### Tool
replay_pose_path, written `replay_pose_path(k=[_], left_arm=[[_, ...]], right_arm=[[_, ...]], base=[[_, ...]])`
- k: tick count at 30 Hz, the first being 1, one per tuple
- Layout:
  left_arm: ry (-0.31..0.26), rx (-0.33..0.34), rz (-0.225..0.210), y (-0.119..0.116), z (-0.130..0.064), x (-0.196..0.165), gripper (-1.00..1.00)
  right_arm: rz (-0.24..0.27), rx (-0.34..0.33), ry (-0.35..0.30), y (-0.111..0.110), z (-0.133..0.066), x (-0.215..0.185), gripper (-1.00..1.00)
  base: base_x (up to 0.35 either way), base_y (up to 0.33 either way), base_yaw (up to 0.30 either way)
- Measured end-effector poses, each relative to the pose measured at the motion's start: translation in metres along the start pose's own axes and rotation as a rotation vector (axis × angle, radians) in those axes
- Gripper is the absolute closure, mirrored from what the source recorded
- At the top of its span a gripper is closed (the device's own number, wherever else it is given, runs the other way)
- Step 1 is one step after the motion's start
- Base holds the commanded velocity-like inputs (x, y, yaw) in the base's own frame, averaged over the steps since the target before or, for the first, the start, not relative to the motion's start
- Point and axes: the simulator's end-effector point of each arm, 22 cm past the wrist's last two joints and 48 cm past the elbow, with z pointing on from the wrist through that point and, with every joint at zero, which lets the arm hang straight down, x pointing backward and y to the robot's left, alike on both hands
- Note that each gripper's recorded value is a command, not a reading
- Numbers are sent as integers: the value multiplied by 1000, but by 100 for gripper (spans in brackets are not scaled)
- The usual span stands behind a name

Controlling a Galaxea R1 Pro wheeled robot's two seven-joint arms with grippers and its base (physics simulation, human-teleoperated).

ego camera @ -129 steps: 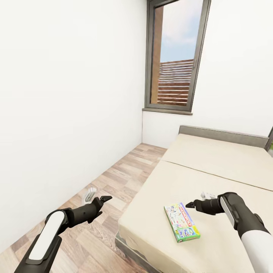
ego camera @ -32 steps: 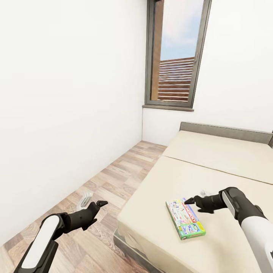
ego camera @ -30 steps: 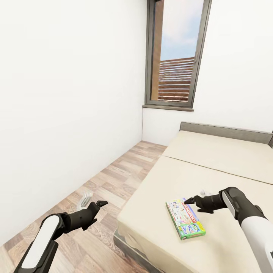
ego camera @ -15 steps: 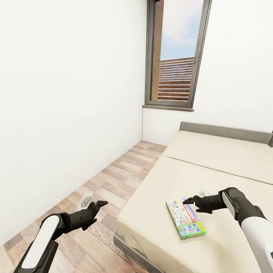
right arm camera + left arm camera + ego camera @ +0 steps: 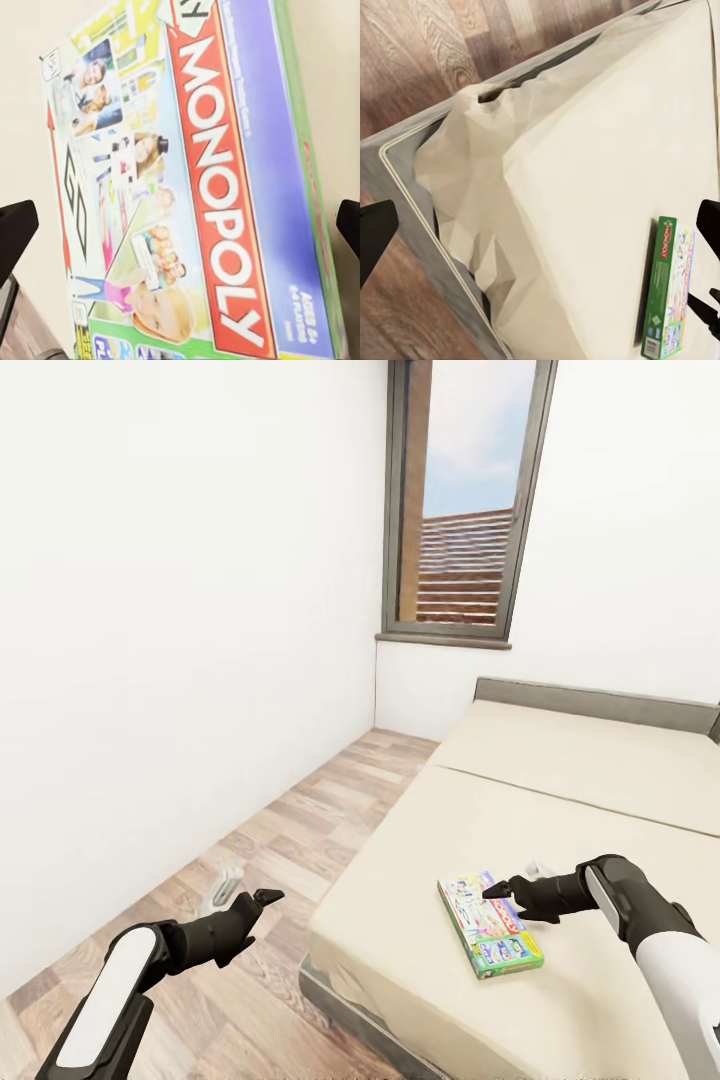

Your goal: Put all the toys in the child's room - the three board games (two on the bed and one on the table), the two jigsaw puzzles on the table, and the tennis ball on the table - inside the toy box on the table in the child's room.

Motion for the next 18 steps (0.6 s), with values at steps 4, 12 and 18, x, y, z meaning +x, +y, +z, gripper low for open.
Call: replay_pose_path(k=[4, 12, 18], left_arm=[[0, -1, 1, 8, 4, 4, -100], [-2, -1, 4, 17, 8, 7, -100], [-3, -1, 5, 17, 8, 7, -100]], right_arm=[[0, 0, 0, -5, 6, 5, -100], [-9, -7, -18, -8, 9, 5, -100], [-8, -5, -15, -9, 10, 6, -100]], base=[[0, 0, 0], [0, 0, 3], [0, 0, 102]])
